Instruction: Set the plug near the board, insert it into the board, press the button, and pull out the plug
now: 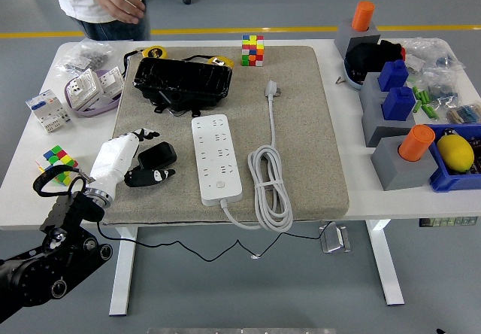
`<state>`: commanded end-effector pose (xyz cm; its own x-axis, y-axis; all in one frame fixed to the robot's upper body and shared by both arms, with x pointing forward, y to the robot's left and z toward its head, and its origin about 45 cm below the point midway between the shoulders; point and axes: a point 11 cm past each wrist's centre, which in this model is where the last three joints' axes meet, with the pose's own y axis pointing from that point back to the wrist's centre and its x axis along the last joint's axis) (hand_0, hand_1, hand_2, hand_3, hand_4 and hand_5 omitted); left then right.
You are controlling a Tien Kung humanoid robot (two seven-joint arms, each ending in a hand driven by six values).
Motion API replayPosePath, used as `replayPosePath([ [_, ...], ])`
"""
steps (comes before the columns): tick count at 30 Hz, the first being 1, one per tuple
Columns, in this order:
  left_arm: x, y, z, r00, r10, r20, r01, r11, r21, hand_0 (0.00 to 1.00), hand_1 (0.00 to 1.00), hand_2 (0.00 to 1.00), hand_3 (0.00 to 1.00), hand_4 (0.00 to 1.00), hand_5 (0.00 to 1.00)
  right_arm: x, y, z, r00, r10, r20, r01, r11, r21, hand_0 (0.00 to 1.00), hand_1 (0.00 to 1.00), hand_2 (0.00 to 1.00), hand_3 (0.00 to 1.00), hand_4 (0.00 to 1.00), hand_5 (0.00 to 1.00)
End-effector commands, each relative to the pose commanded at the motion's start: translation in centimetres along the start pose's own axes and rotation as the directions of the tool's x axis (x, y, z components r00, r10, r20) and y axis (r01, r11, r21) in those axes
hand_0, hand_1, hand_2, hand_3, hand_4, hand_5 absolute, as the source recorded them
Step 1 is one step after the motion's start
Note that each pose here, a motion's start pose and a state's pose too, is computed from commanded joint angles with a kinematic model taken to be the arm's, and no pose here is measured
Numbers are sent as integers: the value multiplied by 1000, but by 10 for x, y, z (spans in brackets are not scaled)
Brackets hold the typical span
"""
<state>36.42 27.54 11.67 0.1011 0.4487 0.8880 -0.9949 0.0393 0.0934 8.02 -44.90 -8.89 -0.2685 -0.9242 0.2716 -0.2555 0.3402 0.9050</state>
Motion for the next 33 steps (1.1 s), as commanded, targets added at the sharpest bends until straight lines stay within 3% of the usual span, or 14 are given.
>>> replayPosePath([
  [1, 0, -1, 0, 1000, -1, -1, 1, 1000, 2, 546, 589, 563, 628, 998, 277, 0, 0, 0, 1000, 0, 0, 0, 1000, 0, 606, 650, 672, 563, 950, 515],
  [6, -1, -3, 1, 1000, -1, -11, 1, 1000, 9, 546, 589, 563, 628, 998, 277, 1, 0, 0, 1000, 1, -1, -1, 1000, 0, 606, 650, 672, 563, 950, 515],
  [7, -1, -3, 1, 1000, 2, -14, -2, 1000, 8, 462, 513, 515, 563, 896, 211, 1, 0, 0, 1000, 2, -1, -2, 1000, 0, 605, 650, 672, 564, 951, 515],
  [18, 2, -8, 2, 1000, 6, -3, -6, 1000, 8, 403, 455, 504, 550, 868, 199, 1, 0, -1, 1000, 1, -3, -1, 1000, 2, 605, 650, 672, 564, 952, 516],
  [19, 2, -9, 2, 1000, 5, -8, -5, 1000, 7, 371, 423, 495, 547, 804, 121, 1, 0, -1, 1000, 1, -3, -1, 1000, 2, 606, 650, 672, 564, 952, 517],
  [28, 3, -10, 0, 1000, -15, -9, 15, 1000, 21, 344, 402, 478, 545, 794, 91, 1, 0, -1, 1000, 1, -4, -1, 1000, 2, 606, 650, 672, 564, 952, 517],
  [33, 11, -10, 7, 999, 2, -54, -3, 1000, -22, 340, 396, 464, 544, 754, 32, 1, 0, -1, 1000, 2, -6, -2, 1000, 2, 606, 650, 672, 564, 951, 517],
])
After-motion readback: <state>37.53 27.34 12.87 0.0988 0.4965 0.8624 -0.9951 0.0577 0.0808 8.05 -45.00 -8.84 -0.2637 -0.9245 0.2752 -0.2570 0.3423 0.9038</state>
